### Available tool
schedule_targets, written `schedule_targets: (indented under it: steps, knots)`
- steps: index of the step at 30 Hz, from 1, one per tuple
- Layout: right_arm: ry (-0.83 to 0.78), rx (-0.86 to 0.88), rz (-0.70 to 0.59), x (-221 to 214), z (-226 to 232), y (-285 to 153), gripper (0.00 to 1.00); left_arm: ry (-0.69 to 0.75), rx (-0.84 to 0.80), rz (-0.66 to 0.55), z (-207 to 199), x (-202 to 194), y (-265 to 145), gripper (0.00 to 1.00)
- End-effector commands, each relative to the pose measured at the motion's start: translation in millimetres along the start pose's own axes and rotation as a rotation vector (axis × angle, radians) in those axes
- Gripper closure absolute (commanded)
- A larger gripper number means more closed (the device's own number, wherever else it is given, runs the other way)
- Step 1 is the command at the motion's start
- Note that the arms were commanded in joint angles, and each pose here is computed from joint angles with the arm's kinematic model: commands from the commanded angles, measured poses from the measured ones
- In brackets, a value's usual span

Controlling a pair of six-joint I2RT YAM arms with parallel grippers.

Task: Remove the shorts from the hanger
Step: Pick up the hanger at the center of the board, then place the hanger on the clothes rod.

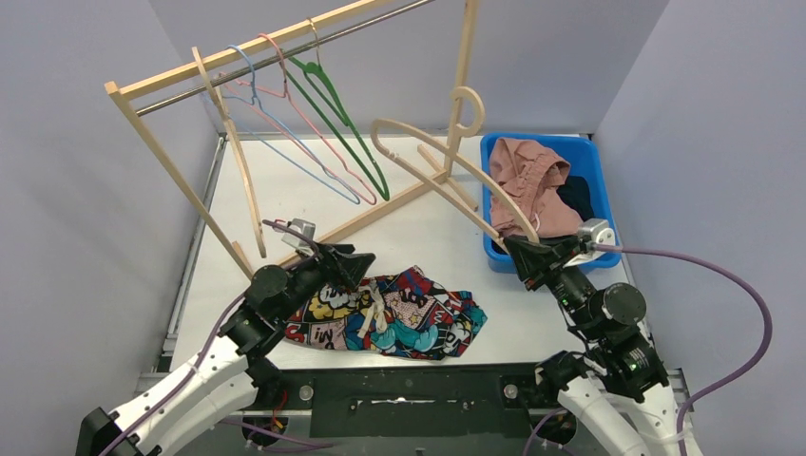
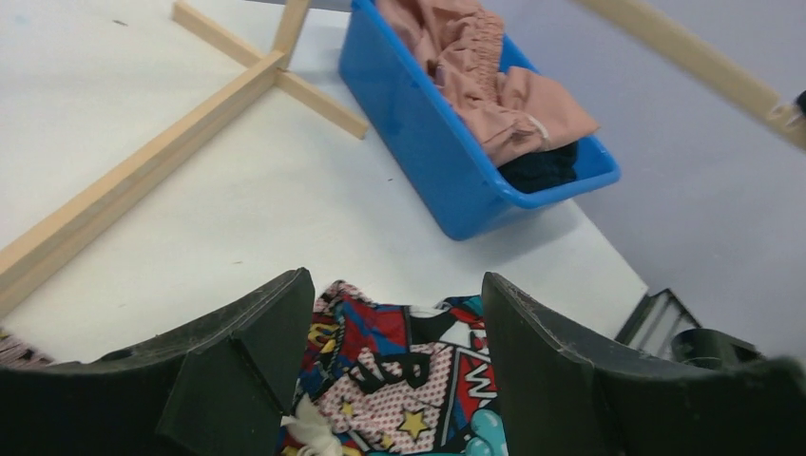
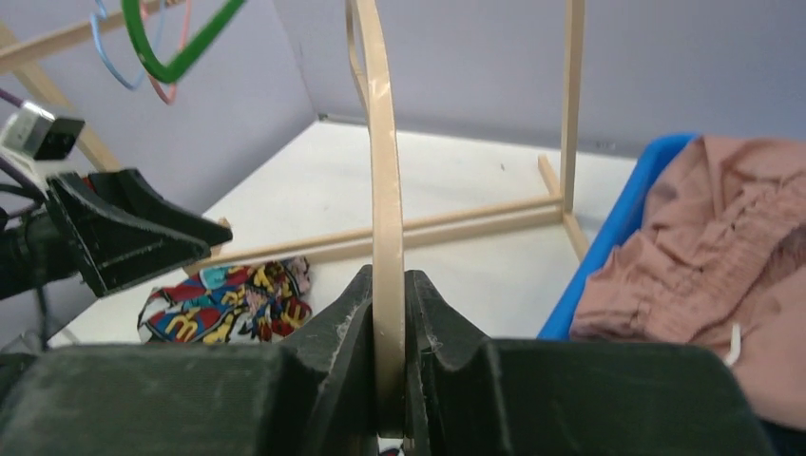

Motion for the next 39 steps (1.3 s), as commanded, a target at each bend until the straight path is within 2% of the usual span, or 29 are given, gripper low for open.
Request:
schedule_targets:
  steps: [1,4,5,6,11,16,18,24,34,39]
  knots:
    - [-0.078,0.141,-0.216,59,32,14,1.00,0.165,0.124,0.049,19,8,-19,0.35]
    - [-0.085,0.168,-0.207,68,39,30,1.00,0.237,0.132,0.076,19,17,-30,0.33]
    - [-0.086,0.171,-0.204,71,41,35,1.00,0.265,0.117,0.099,16,21,-33,0.20]
    - [-0.086,0.173,-0.201,73,43,40,1.00,0.275,0.124,0.125,15,25,-37,0.17]
    - [-0.120,0.193,-0.233,79,44,56,1.00,0.337,0.208,0.172,33,15,-48,0.14]
    - [-0.155,0.221,-0.245,93,53,71,1.00,0.297,0.258,0.152,47,-10,-55,0.12]
    - [-0.165,0.226,-0.258,101,57,77,1.00,0.318,0.254,0.129,47,-5,-56,0.12]
    - [-0.184,0.246,-0.295,122,69,97,1.00,0.322,0.375,0.122,62,5,-62,0.12]
    - [-0.175,0.207,-0.141,116,91,153,1.00,0.334,0.386,0.152,65,1,-61,0.12]
    - [-0.231,0.099,-0.033,94,93,176,1.00,0.335,0.387,0.157,65,1,-60,0.12]
Point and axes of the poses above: each gripper's point midway between its finger pads, its own y axis out along the fingers, its own z axis along the line the jaws close on, x = y × z, the point moved 3 cm from there along -y, back along the fingers, and after that the axes turned 12 degrees about y, right-handed, at the moved point
